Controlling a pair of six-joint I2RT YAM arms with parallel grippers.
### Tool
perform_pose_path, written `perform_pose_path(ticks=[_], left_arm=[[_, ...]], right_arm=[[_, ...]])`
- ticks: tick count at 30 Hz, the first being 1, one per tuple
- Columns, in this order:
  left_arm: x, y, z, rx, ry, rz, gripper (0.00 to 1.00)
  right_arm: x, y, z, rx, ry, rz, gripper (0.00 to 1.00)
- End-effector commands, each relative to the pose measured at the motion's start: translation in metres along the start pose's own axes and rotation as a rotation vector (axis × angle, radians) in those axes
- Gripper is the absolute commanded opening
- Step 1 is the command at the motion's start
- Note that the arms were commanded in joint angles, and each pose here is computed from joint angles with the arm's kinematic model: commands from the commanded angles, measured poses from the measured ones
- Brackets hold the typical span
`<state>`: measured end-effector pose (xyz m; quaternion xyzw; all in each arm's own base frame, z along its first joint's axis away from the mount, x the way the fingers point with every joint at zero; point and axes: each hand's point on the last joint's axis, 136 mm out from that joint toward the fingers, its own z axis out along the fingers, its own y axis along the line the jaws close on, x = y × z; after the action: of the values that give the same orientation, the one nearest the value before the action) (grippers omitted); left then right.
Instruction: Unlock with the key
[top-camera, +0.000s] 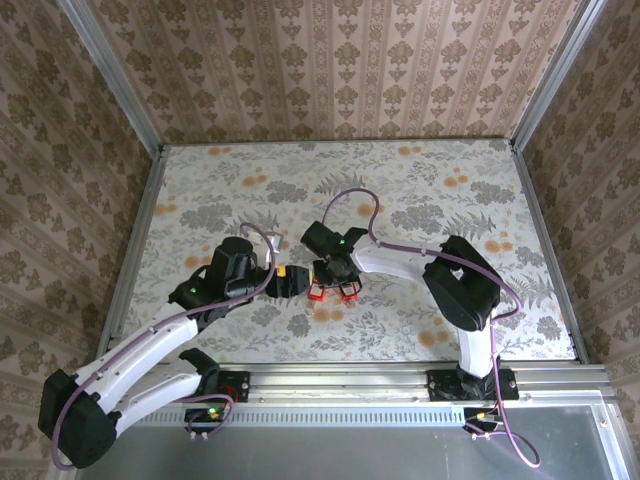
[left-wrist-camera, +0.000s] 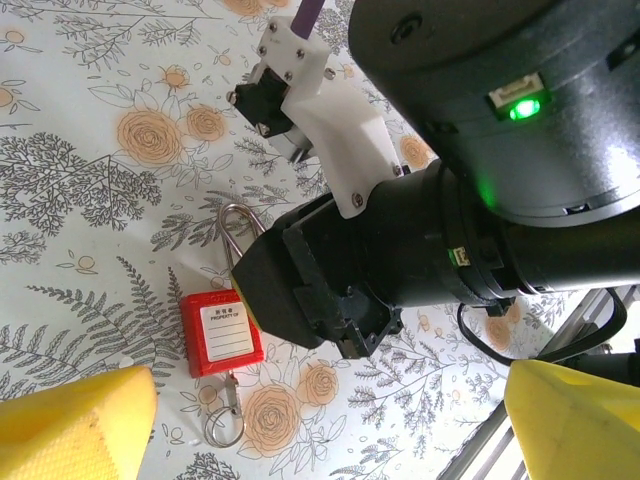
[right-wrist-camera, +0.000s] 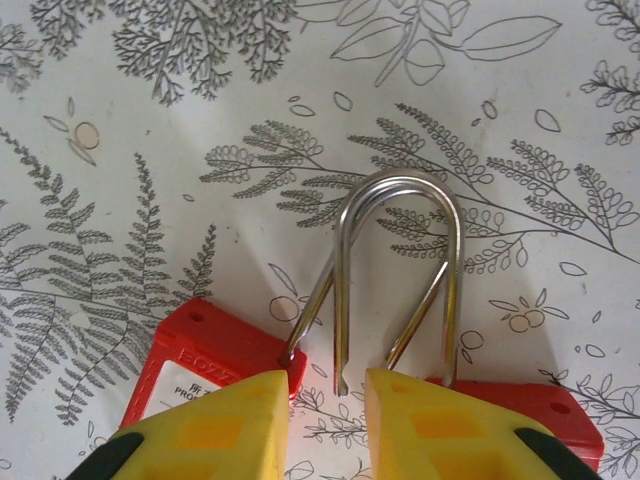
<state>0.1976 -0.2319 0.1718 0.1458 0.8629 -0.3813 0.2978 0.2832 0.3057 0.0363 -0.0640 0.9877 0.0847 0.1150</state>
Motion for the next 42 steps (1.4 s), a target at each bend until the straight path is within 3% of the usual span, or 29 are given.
perform_pose_path(ticks=[1,15,23,29,32,38,42], left_arm=[[0.007,0.004,-0.001,-0.012,0.011,0.002,0.91],[0.004,0.004,-0.001,-0.015,0.006,0.002,0.91],[0.005,0.005,-0.001,-0.021,0.010,0.002,0.91],[0.006,0.006,0.000,-0.021,0.012,0.000,0.91],[0.007,0.006,0.000,-0.020,0.013,-0.001,0.91],[0.006,0.006,0.000,-0.019,0.007,-0.001,0.91],[0.006,0.006,0.002,-0.017,0.009,-0.004,0.91]], right_arm=[[-0.003,-0.004,0.005,0.009,0.008,0.020,0.26],[-0.004,-0.008,0.017,-0.009,0.033,0.049,0.22],[-0.014,-0.007,0.002,-0.045,-0.015,0.085,0.22],[-0.032,-0.004,-0.039,-0.061,-0.087,0.066,0.28],[-0.029,-0.015,-0.050,-0.020,-0.090,0.047,0.35],[0.002,-0.046,-0.042,0.080,-0.039,0.024,0.51],[0.025,-0.054,-0.023,0.108,0.010,0.013,0.53]])
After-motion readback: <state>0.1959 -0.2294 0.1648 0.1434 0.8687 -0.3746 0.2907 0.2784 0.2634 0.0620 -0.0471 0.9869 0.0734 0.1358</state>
